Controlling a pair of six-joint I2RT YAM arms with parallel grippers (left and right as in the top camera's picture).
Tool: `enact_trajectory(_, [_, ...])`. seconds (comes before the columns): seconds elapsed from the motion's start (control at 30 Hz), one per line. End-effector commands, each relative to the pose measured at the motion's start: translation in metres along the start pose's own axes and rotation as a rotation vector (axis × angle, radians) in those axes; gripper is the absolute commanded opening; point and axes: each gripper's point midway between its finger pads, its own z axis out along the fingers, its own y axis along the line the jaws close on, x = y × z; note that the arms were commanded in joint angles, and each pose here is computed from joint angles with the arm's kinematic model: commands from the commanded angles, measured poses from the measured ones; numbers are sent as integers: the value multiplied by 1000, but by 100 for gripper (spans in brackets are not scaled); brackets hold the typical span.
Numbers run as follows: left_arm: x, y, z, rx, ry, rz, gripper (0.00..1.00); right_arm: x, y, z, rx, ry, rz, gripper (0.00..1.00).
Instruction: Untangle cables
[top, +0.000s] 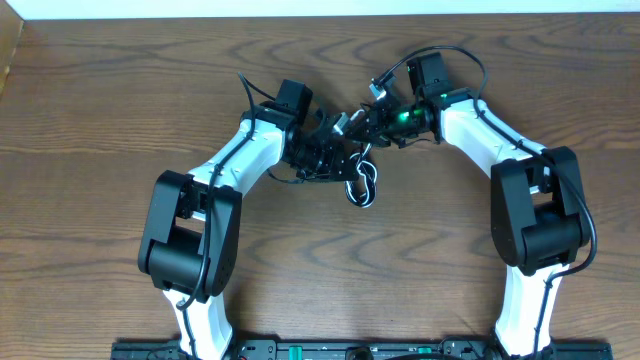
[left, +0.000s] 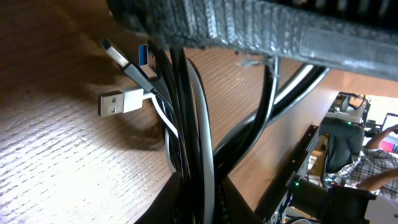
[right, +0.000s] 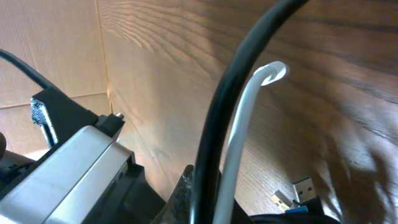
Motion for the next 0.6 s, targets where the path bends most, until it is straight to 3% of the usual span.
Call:
enact_trajectory(0.0, [1, -1, -4, 15, -3, 9, 13, -5, -7, -6, 8, -14, -6, 1])
enact_trajectory(0.57, [1, -2, -4, 18, -2, 9, 23, -3, -10, -1, 42, -16, -9, 1])
